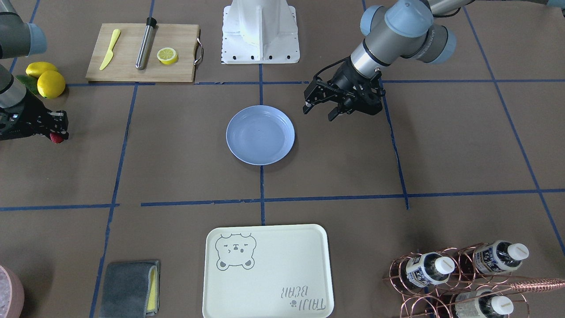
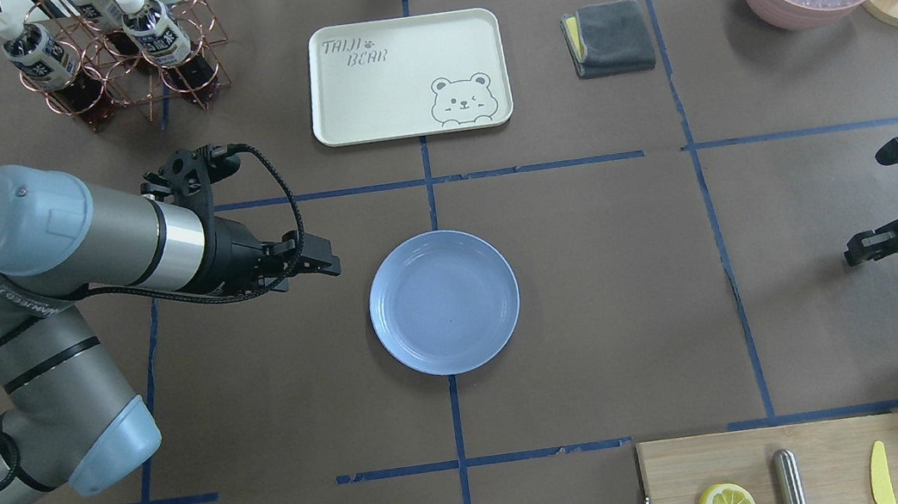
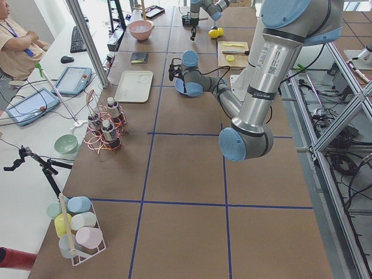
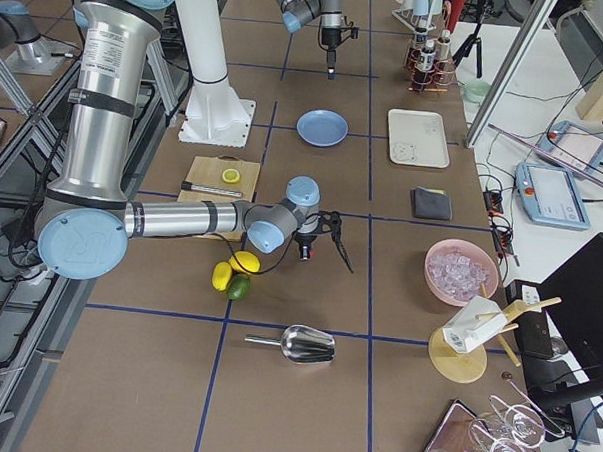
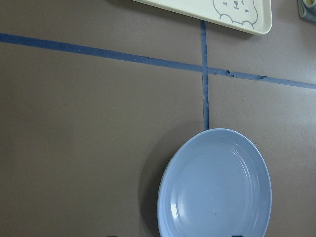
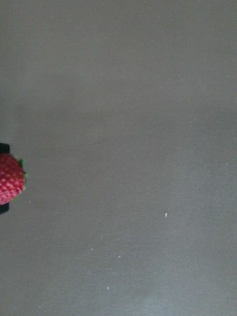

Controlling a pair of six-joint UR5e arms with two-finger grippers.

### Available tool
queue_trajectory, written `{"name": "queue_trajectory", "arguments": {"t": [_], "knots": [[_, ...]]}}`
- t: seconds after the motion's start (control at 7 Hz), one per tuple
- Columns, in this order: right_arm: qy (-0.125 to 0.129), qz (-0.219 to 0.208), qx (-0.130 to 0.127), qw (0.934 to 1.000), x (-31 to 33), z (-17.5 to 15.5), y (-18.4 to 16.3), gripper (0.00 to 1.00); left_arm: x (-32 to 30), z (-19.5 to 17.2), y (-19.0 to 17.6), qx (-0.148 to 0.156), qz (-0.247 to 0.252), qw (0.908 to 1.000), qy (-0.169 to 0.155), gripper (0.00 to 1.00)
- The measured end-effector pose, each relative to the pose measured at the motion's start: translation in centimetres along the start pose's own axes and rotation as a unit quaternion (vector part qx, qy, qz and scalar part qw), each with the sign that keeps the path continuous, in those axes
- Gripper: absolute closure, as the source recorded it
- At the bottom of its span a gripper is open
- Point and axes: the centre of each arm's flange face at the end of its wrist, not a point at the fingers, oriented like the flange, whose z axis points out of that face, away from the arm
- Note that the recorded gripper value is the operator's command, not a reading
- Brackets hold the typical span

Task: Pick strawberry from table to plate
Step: 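Lower the right gripper and grasp the red strawberry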

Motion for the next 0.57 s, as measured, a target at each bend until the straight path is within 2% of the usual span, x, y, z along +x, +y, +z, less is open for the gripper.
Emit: {"name": "queue_trajectory", "arguments": {"t": [0.29, 0.57], "knots": [[-0.024, -0.004, 0.026, 0.9994, -2.9, -2.9, -0.8, 1.0, 0.3, -0.5, 0.0, 0.001, 0.001, 1.0, 0.004, 0.17], [-0.072, 0.051, 0.053, 0.9947, -9.0, -5.4, -3.5, 1.0, -0.2, -2.3, -1.0, 0.005, 0.001, 1.0, 0.009, 0.17]]}}
